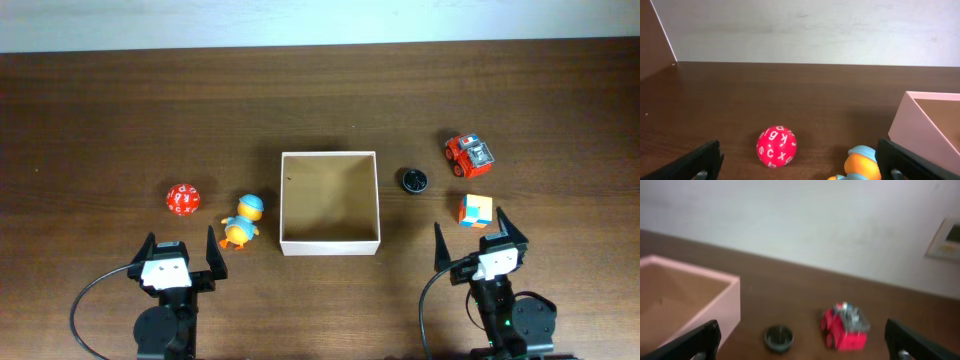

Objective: Pack container

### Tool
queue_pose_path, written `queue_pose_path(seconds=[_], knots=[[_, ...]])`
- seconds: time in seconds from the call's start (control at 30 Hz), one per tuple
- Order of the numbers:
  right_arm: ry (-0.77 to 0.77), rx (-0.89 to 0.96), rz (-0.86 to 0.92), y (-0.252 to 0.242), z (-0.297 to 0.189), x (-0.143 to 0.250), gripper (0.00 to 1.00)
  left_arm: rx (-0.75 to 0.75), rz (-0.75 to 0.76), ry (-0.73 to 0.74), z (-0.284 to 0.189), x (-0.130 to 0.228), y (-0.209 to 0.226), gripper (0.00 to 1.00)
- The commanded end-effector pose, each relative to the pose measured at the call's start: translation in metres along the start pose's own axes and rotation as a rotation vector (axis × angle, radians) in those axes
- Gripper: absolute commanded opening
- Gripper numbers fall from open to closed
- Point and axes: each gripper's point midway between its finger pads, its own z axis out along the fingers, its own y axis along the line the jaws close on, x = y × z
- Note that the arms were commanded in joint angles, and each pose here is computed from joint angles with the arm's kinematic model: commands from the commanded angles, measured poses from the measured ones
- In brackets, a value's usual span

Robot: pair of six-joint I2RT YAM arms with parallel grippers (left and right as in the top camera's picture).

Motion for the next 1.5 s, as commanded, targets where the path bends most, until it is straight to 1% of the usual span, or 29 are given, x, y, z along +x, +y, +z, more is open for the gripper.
queue_pose_path(seconds=[0.0, 0.13, 0.23, 0.33, 0.7, 0.87, 0.9, 0.93, 1.03, 1.13, 1.23, 1.3, 1.37, 1.47], knots=[[-0.058, -0.022, 0.0, 0.004, 0.0, -0.012, 0.99, -0.013, -0.01, -0.004, 0.0, 0.0, 0.003, 0.99], [-0.134, -0.105, -0.014, 0.017, -0.003, -0.03, 0.99, -0.013, -0.01, -0.004, 0.0, 0.0, 0.003, 0.99], [-0.139, -0.122, 0.034, 0.019, -0.004, -0.036, 0.99, -0.013, -0.01, -0.004, 0.0, 0.0, 0.003, 0.99], [-0.151, -0.14, 0.04, 0.021, -0.007, -0.045, 0.99, -0.013, -0.01, -0.004, 0.0, 0.0, 0.003, 0.99], [-0.1, -0.145, 0.05, 0.016, -0.027, -0.09, 0.99, -0.013, -0.01, -0.004, 0.0, 0.0, 0.003, 0.99], [0.025, -0.161, 0.077, 0.014, -0.025, -0.103, 0.99, -0.013, -0.01, -0.004, 0.0, 0.0, 0.003, 0.99], [0.106, -0.171, 0.094, 0.013, -0.021, -0.108, 0.99, -0.013, -0.01, -0.004, 0.0, 0.0, 0.003, 0.99], [0.15, -0.176, 0.103, 0.012, -0.018, -0.11, 0.99, -0.013, -0.01, -0.004, 0.0, 0.0, 0.003, 0.99], [0.267, -0.198, 0.128, 0.01, -0.006, -0.122, 0.98, -0.013, -0.01, -0.004, 0.0, 0.0, 0.003, 0.99], [0.354, -0.253, 0.157, 0.013, 0.007, -0.14, 0.99, -0.013, -0.01, -0.004, 0.0, 0.0, 0.003, 0.99], [0.402, -0.348, 0.193, 0.023, 0.017, -0.16, 0.99, -0.013, -0.01, -0.004, 0.0, 0.0, 0.003, 0.99], [0.402, -0.443, 0.219, 0.036, 0.023, -0.174, 0.99, -0.013, -0.01, -0.004, 0.0, 0.0, 0.003, 0.99], [0.421, -0.495, 0.241, 0.042, 0.03, -0.174, 0.99, -0.013, -0.01, -0.004, 0.0, 0.0, 0.003, 0.99], [0.462, -0.547, 0.273, 0.05, 0.041, -0.163, 0.99, -0.013, -0.01, -0.004, 0.0, 0.0, 0.003, 0.99]])
